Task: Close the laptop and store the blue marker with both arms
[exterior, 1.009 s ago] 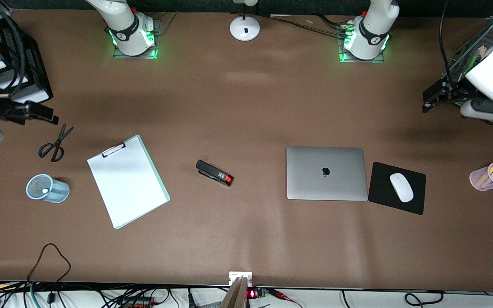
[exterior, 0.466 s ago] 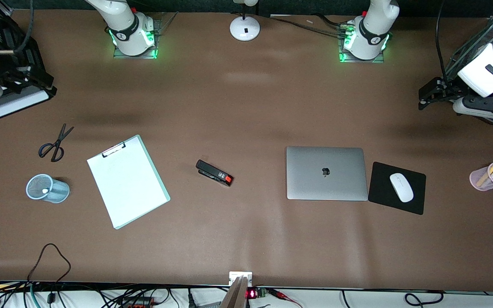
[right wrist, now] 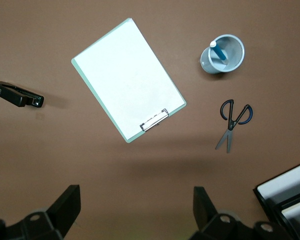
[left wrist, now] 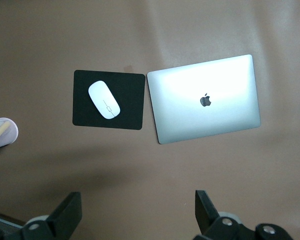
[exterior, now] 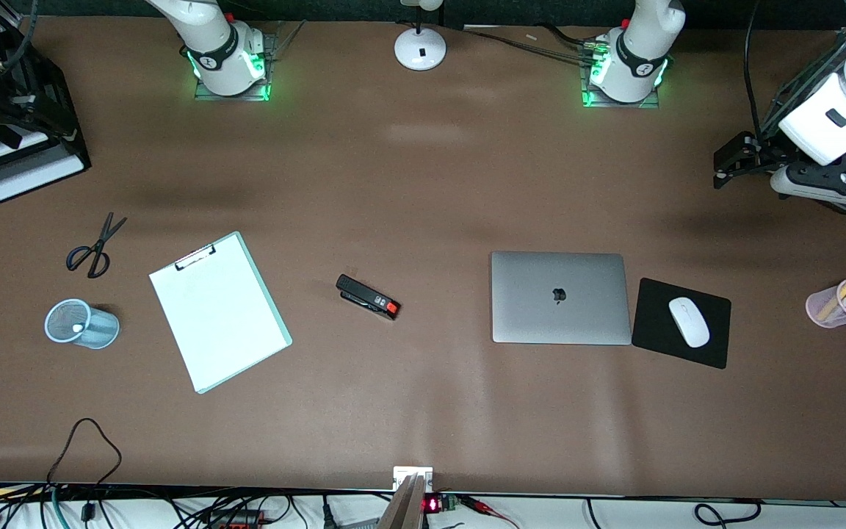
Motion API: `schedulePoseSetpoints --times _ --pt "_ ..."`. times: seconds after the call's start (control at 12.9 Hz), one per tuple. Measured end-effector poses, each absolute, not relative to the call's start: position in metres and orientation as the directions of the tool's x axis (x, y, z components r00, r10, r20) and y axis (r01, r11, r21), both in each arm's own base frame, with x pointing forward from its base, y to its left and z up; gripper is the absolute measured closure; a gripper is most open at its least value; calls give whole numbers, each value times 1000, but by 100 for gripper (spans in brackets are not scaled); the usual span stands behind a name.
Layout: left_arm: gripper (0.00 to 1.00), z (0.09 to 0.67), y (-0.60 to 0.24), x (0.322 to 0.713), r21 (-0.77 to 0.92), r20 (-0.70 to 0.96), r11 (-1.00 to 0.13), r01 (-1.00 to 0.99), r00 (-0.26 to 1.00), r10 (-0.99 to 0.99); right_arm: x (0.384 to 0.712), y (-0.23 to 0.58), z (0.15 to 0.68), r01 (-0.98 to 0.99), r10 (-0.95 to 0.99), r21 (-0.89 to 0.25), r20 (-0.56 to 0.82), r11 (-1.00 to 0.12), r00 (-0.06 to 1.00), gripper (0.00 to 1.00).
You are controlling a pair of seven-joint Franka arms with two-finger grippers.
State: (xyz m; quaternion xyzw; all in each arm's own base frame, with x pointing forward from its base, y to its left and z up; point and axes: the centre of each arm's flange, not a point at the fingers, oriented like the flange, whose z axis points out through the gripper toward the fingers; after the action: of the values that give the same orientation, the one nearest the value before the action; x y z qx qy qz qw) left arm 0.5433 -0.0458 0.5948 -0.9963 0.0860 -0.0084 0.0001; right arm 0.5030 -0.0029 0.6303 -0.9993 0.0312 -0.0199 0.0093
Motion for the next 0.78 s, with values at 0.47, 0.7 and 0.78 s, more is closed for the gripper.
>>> schedulePoseSetpoints --times 0.47,0.7,0.78 --pt "0 597 -47 543 -2 21 -985 -173 985 -173 504 -3 632 -63 -64 -20 41 -998 997 0" --pt "0 597 -45 543 -2 18 -985 -171 985 -171 505 -3 630 -63 -64 -20 38 -998 997 0" --pt "0 597 -45 543 -2 17 -985 -170 985 -170 506 -3 629 -63 -64 -19 37 -998 997 0"
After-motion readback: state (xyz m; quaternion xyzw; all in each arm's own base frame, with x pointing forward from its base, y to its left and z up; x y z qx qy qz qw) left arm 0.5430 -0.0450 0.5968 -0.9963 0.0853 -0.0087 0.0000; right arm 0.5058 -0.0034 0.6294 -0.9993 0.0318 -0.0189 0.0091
